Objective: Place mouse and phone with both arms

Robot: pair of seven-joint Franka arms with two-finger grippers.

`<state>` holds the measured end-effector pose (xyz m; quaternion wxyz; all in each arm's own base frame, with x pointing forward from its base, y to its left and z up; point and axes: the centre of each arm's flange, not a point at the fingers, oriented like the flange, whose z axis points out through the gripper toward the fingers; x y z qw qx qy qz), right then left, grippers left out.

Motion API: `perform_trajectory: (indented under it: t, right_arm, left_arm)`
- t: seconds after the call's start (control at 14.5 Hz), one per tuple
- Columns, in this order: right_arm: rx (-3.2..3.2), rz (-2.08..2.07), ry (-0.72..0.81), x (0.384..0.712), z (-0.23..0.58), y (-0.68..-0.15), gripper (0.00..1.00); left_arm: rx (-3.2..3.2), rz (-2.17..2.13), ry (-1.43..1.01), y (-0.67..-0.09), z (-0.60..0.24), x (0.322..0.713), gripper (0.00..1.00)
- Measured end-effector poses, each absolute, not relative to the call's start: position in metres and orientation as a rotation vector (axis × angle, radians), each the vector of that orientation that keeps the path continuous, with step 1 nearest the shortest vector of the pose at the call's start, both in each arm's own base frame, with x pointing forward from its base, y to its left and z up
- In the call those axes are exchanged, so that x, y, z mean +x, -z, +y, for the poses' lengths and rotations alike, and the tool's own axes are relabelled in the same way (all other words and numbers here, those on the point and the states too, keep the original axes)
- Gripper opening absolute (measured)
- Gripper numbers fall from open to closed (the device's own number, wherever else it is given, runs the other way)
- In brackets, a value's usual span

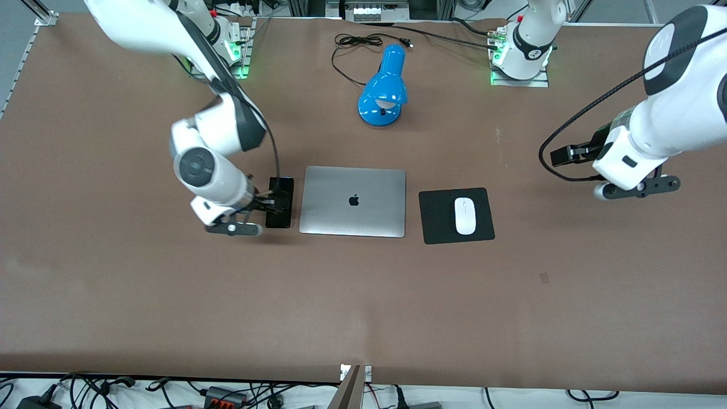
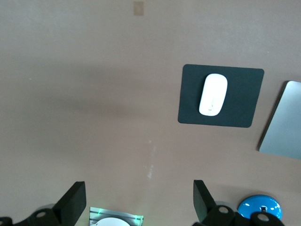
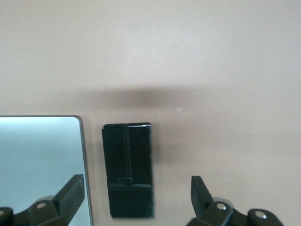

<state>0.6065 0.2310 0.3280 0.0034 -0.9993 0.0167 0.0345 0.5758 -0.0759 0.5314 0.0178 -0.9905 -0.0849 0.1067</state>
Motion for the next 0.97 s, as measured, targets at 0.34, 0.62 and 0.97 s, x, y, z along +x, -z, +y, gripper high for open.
perform_trajectory:
  t: [0.34,0.62,0.97]
  right_arm:
    - [-3.142,-0.049,-0.163,0.643,0.129,-0.468,1.0]
    - [-3.133,-0.017,-0.121,0.654,0.063,-0.524,1.0]
    - [-3.152,0.109,-0.055,0.656,0.009,-0.559,1.0]
  left_arm:
    - [-3.042,-0.368,-0.241,-0.551,-0.041,0.577,1.0]
    - [-3.045,-0.355,-0.224,-0.551,-0.045,0.572,1.0]
    - [-3.062,-0.384,-0.185,-0.552,-0.019,0.574,1.0]
